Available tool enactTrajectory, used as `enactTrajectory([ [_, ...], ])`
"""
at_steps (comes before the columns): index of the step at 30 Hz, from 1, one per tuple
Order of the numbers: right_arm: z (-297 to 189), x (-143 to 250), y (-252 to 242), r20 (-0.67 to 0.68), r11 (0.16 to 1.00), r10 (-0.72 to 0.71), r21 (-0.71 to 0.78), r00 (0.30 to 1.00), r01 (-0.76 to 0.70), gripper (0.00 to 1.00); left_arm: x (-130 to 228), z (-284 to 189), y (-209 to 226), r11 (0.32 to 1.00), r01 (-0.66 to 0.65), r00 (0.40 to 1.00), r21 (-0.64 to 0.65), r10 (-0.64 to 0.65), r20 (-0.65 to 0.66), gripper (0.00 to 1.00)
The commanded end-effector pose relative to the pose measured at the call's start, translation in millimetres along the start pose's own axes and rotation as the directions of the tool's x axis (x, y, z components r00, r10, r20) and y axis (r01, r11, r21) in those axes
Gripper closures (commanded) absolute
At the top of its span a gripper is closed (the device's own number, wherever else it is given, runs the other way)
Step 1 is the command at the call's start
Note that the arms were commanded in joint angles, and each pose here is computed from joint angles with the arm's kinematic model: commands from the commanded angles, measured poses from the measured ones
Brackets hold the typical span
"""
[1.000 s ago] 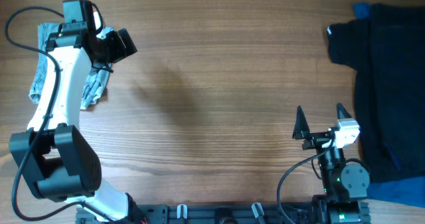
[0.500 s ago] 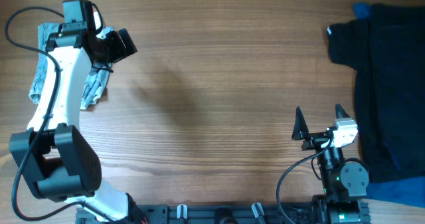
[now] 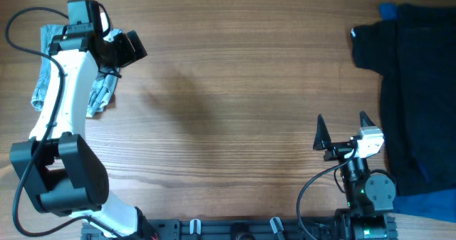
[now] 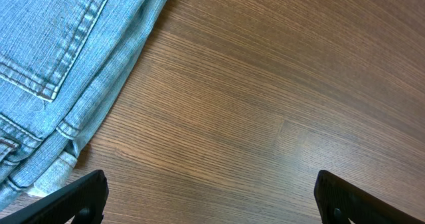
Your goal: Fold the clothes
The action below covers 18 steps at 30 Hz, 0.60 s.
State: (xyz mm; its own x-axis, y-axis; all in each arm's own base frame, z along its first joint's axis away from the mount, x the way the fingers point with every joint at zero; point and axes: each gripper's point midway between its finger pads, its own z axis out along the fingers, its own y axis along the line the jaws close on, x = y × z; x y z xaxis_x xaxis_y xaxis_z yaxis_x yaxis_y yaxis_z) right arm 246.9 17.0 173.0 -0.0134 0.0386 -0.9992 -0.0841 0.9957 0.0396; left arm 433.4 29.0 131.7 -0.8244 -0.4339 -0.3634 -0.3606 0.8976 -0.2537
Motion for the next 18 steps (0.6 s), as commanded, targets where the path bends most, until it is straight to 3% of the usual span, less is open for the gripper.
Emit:
enactTrajectory([
  [1,-0.6,-2.2,1.5,0.011,1.0,-0.013,-0.011,1.0,0.013,0.01,1.0,0.9,-2.3,1.0,-0.008,1.0,0.008,0.008,-0.005,0.0],
  [12,-0.6,-2.0,1.5,0.01,1.0,-0.013,-0.011,1.0,0.013,0.01,0.5,-4.6,-2.3,1.0,-0.008,1.0,0.01,0.008,0.003,0.0],
  [18,-0.6,-2.0,1.5,0.01,1.0,-0.013,-0.011,1.0,0.013,0.0,-19.9,-110.8,-26.1,0.994,-0.059,0.967,0.094,0.033,0.253,0.0],
])
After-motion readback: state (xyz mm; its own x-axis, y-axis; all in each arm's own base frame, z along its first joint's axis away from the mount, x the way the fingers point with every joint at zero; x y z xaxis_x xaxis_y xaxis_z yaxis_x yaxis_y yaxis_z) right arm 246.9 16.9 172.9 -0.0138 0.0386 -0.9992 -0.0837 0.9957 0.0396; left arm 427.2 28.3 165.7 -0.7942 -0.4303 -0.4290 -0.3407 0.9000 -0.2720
